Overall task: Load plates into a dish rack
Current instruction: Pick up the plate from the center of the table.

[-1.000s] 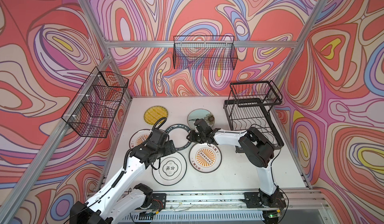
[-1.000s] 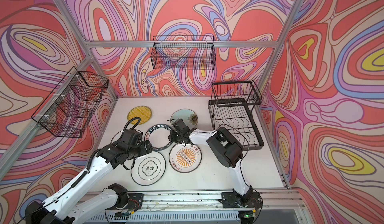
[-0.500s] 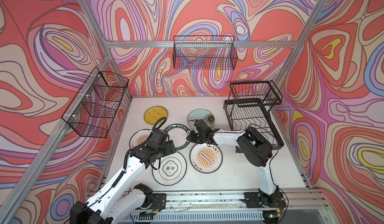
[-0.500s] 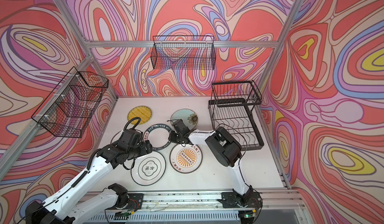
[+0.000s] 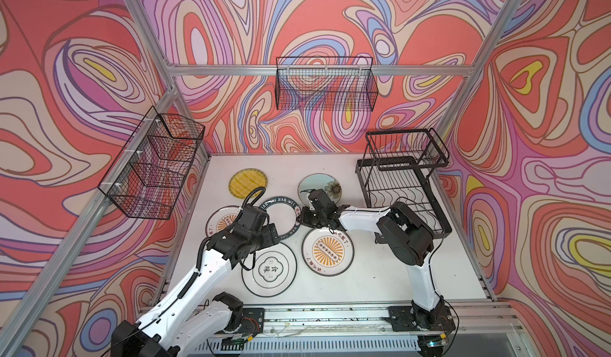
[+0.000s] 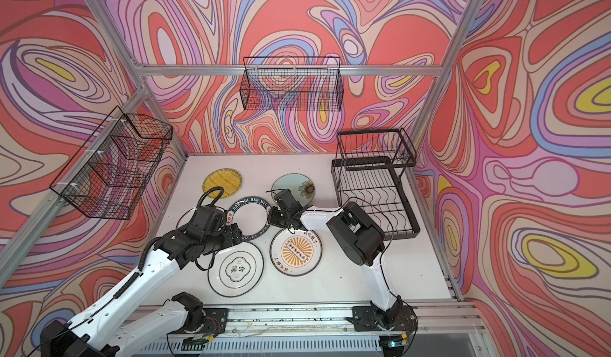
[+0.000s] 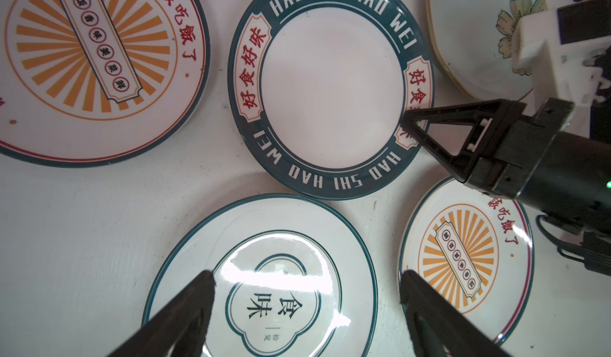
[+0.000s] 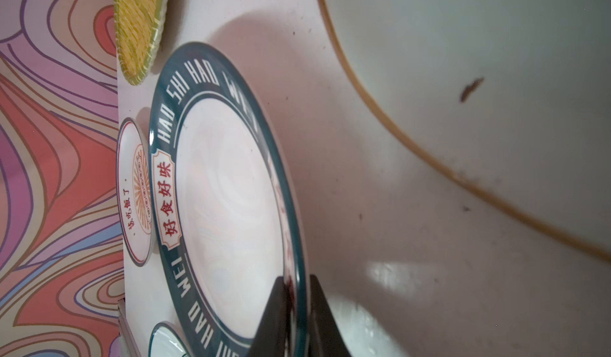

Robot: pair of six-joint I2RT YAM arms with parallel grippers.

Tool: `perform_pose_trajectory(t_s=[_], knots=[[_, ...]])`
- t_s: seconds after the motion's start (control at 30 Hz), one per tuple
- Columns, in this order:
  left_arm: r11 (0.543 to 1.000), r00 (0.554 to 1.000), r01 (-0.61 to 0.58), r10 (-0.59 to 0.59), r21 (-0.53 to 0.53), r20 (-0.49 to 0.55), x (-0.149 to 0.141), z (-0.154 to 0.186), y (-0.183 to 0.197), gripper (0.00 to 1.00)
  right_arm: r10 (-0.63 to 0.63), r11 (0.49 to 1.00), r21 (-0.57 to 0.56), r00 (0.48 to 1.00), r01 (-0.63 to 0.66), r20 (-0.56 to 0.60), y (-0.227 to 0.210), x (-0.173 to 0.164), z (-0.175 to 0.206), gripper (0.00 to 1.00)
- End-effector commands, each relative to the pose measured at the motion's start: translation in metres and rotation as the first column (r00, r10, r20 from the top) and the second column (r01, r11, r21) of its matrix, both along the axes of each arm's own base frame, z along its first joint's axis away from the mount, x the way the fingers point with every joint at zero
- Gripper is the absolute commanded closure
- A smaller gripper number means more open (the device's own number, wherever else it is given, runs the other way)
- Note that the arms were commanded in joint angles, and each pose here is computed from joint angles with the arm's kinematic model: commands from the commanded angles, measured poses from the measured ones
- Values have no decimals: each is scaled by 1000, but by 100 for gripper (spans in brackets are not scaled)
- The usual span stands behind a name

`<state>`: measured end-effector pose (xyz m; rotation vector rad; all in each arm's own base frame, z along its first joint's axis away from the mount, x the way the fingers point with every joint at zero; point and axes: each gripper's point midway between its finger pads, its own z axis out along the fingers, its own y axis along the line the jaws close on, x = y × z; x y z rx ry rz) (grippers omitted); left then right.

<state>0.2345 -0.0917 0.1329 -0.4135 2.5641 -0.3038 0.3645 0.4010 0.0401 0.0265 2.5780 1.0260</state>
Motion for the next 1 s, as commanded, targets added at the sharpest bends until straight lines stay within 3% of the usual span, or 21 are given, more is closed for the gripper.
perform_pose_trajectory(t_s=[0.0,0.43,0.97], knots=[[1000,1000,1,-1,1,-11,-6,3,1,10,16,999,-38,1000,-17,-12,-5,-10,-4,91],[999,1000,-16,17,-33,12,-3,6,-2,11,2,1000,1,1000,-2,25,-8,-8,18,99],[1000,1000,-2,2,-23,-8,4,4,-7,11,-29,996,82,997,23,77,-24,1,56,100]])
